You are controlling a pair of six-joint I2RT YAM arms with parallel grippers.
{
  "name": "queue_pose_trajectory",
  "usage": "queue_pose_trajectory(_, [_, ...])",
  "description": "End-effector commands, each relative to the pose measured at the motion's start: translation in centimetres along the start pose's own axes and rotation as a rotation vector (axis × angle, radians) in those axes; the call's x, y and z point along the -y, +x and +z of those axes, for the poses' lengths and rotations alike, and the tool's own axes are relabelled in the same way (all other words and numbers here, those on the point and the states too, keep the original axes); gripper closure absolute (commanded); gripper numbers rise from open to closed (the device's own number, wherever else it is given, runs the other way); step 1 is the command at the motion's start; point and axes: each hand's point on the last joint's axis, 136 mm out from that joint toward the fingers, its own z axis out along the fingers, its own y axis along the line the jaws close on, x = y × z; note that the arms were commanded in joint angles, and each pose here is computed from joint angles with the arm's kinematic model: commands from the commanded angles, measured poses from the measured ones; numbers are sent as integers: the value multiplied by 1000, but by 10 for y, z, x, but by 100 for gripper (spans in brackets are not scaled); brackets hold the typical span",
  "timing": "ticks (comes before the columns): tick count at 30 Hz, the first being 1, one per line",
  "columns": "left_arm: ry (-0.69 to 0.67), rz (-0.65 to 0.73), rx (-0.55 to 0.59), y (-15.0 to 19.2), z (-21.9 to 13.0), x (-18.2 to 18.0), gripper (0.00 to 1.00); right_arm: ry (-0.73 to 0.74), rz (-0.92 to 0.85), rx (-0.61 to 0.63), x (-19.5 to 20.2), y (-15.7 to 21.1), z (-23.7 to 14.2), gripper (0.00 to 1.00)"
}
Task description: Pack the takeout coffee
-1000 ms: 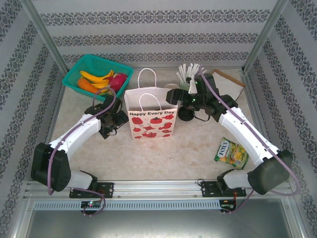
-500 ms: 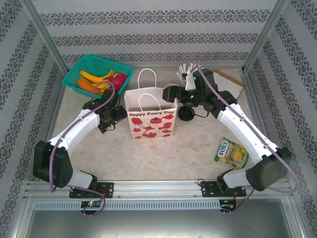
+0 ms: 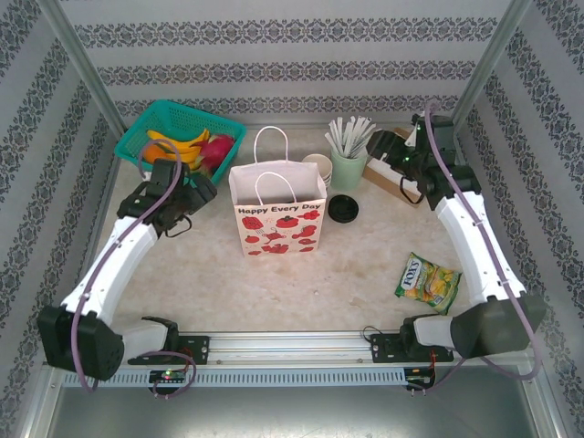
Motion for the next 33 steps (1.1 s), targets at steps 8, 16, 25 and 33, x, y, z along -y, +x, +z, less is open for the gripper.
queue_pose_trajectory(8, [343, -91, 272, -53, -29, 54, 0, -63, 9, -169, 29, -19, 58, 48])
queue_pose_trajectory(16, [404, -71, 273, -53, -32, 65, 0, -80, 59, -240, 30, -21, 99, 56])
queue_pose_trajectory(25, [533, 57, 200, -43, -37, 95, 0, -60, 91, -253, 37, -17, 111, 61])
queue_pose_trajectory(33, [540, 94, 194, -42, -41, 97, 0, -95, 89, -274, 29, -13, 118, 66])
